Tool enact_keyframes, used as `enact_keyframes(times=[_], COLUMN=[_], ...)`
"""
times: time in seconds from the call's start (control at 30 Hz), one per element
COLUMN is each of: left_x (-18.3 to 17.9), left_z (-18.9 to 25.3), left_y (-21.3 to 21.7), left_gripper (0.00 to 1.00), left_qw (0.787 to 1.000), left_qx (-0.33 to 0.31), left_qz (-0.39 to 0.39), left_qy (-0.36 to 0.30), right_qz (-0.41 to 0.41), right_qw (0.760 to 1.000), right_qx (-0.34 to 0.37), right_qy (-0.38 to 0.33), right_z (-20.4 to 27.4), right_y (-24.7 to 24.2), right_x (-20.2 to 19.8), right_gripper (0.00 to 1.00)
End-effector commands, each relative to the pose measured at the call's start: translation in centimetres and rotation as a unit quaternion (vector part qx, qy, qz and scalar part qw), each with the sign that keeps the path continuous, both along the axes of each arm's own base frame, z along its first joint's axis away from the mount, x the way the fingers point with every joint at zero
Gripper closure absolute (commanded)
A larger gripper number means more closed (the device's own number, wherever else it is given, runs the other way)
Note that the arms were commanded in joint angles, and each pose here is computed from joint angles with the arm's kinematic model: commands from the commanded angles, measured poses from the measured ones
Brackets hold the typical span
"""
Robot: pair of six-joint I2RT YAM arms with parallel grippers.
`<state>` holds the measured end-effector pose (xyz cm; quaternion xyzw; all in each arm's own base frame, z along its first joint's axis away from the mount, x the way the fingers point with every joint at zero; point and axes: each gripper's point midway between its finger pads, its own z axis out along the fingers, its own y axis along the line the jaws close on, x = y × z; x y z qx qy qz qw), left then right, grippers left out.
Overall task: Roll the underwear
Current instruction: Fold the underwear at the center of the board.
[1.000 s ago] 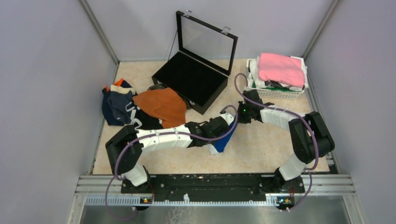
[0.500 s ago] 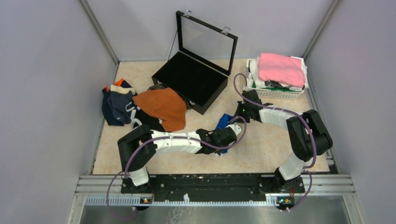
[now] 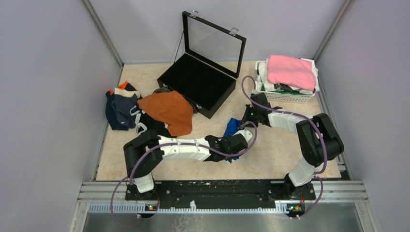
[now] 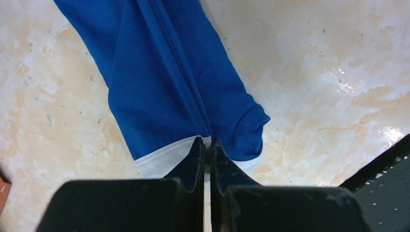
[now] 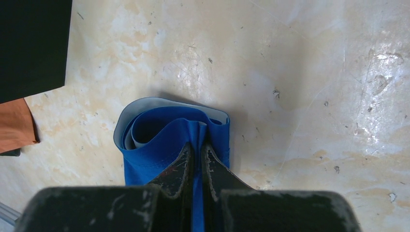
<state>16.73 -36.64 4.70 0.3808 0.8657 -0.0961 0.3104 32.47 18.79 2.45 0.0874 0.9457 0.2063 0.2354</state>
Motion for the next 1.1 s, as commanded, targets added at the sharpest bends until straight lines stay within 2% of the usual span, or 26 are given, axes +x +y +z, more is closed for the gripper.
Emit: enact_keyframes(times=[0.0,0.47,0.87,1.07], left_x=[-0.1,-0.9,-2.9,-3.4], left_z=[2.7,3.6,-1.1,-1.3], left_y=[-1.6,-4.2,-4.3,-4.0], left_gripper=[1.00,1.00,1.00,0.63], left_qw=[1.000,0.999,0.998,0.997], left_qx=[-0.030,-0.044,-0.019,-0.023], left_qz=[-0.001,-0.028,-0.039,-0.041], left_qy=[-0.007,0.003,0.047,0.054], right_qz=[-0.016,-0.015,-0.014,-0.013], right_qw=[0.999,0.999,0.999,0.999], right_qx=[-0.033,-0.033,-0.035,-0.035], right_qy=[0.019,0.022,0.026,0.025], right_z=[-2.2,-2.6,-2.7,-2.7], right_y=[-1.6,-1.6,-1.7,-1.7], right_x=[-0.4,-0.7,-0.9,-0.8], right_gripper=[1.00,1.00,1.00,1.00])
